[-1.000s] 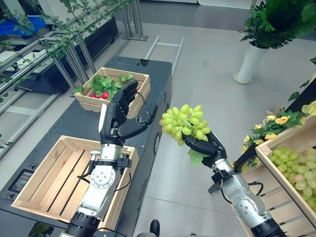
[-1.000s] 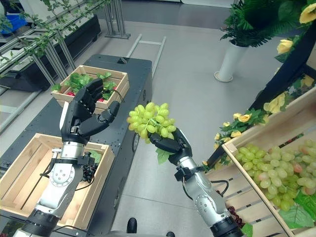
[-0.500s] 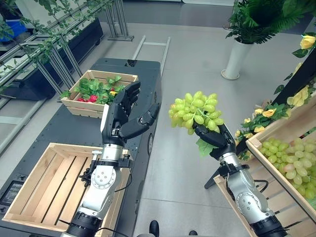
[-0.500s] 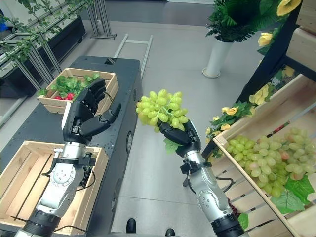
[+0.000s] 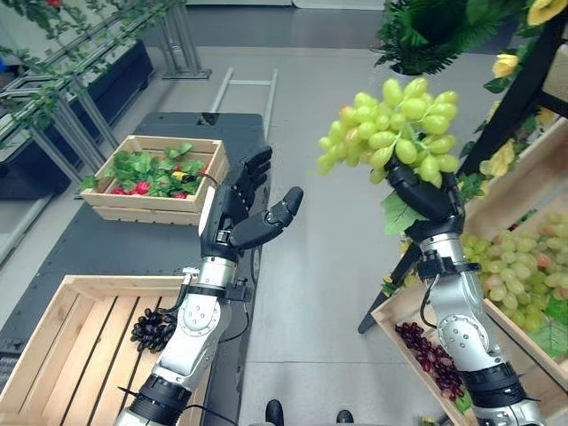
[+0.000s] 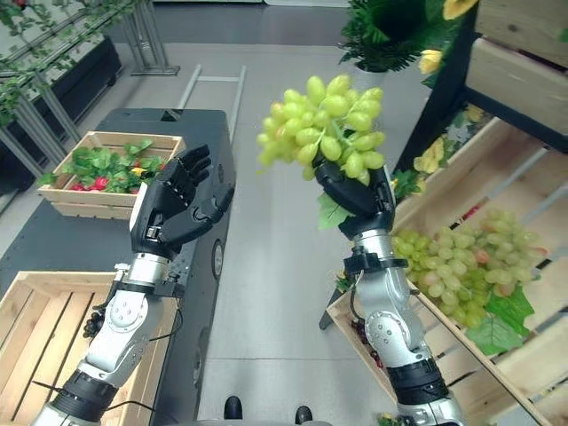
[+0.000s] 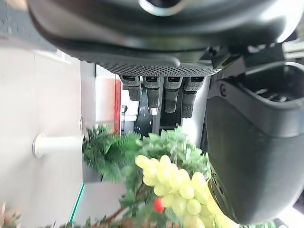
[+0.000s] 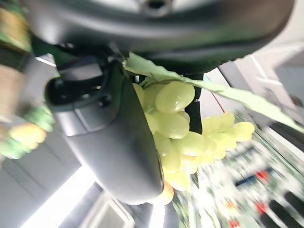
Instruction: Pick up the fruits from the basket on one side to the basket on the other side
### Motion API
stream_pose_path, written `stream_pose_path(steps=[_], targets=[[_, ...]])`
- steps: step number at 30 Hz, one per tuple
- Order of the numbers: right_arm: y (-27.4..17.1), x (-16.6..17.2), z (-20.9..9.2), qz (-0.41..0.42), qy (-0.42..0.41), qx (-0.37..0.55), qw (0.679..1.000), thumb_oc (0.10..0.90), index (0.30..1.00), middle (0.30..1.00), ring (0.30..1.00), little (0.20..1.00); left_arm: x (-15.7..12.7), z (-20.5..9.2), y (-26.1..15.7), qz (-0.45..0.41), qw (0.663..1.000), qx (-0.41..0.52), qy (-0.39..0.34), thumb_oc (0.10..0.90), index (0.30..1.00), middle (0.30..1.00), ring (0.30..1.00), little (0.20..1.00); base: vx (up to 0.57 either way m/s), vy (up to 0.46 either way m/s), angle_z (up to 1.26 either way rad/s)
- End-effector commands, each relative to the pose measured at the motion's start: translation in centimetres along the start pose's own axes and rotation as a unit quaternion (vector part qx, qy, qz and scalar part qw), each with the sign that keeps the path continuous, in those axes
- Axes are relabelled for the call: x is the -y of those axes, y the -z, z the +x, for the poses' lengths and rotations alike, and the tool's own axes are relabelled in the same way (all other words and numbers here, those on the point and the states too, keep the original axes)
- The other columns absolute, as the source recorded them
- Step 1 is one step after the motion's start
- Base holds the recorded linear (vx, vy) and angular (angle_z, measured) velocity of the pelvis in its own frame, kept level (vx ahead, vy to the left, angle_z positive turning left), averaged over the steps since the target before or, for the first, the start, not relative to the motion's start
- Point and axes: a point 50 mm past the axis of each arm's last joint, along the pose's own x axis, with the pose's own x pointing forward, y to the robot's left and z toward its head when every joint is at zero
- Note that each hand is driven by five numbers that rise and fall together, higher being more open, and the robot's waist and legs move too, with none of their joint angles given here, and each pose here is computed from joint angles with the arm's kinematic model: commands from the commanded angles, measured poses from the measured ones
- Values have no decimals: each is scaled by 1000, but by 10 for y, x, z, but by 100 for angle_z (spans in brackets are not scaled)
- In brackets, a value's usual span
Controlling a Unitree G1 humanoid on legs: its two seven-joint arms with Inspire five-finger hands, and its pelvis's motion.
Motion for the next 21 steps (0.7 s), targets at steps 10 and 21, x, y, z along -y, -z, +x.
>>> stream_pose_path(steps=[10,21], targets=[[-86,-17,12,-23,5,234,972,400,300,300,300,300,12,30,-26,-24,994,104,8,800,900,900,900,900,15,29,-23],[-88,13,-1,-106,76,187,974,400,300,300,300,300,10,30,-24,-26,993,111,-26,800,900,900,900,900,21,57,-10]])
